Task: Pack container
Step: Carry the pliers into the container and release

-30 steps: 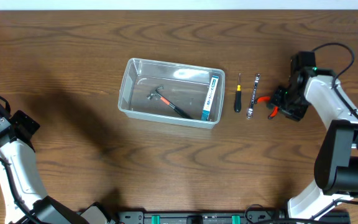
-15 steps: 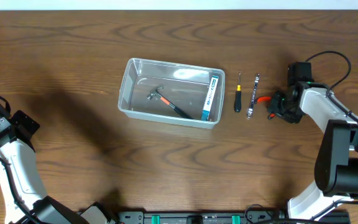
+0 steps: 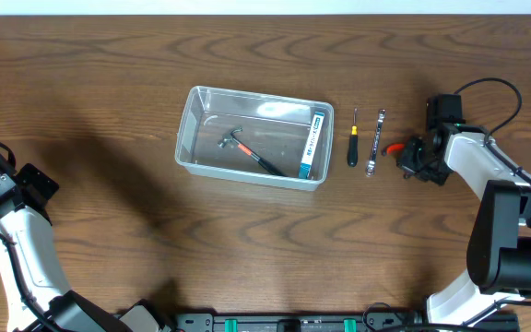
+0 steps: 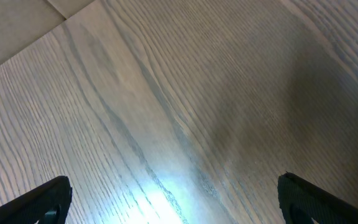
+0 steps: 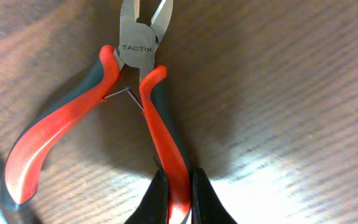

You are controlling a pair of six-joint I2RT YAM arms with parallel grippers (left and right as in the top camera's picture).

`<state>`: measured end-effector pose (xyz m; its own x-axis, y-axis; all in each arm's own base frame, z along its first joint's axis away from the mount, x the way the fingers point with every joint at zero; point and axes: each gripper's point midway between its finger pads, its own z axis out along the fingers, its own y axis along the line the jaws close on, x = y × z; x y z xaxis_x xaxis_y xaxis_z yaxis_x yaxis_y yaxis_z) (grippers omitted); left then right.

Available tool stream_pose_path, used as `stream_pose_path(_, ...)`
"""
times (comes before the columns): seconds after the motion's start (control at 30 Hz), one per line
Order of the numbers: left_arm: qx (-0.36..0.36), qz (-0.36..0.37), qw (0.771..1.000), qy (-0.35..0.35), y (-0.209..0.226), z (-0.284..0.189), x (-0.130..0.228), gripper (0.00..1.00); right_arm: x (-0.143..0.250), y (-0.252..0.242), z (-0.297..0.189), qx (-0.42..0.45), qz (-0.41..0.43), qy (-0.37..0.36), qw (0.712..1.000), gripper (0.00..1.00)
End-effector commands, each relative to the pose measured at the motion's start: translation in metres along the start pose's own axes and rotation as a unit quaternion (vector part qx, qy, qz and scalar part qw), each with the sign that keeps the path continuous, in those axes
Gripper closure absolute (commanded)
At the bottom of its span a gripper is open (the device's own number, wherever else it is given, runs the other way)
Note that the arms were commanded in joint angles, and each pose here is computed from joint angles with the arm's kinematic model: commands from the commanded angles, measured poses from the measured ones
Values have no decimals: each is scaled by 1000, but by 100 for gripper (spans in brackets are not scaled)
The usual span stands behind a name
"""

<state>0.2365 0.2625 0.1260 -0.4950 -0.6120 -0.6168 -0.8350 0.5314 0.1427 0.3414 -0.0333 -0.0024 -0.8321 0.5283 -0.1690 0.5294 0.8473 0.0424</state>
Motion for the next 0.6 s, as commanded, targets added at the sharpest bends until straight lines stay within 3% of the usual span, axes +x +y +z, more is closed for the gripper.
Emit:
stream_pose_path(0.0, -7, 1, 1000, -13, 3, -3, -13, 2, -19, -10, -23, 29, -28, -40, 998, 99)
stream_pose_path(0.17, -7, 1, 1000, -13, 3, -3, -13, 2, -59, 32, -116, -50, -107, -141, 983, 99)
stream_pose_path(0.27, -7, 1, 1000, -13, 3, -3, -13, 2, -60, 84, -184, -143, -215, -207, 944, 99)
stream_pose_path(0.43, -7, 1, 1000, -13, 3, -3, -13, 2, -3, 179, -272, -274, -425, -286, 814, 99)
stream_pose_path(0.57, -7, 1, 1000, -13, 3, -3, -13, 2, 55, 227, -278, -299, -553, -290, 722, 99)
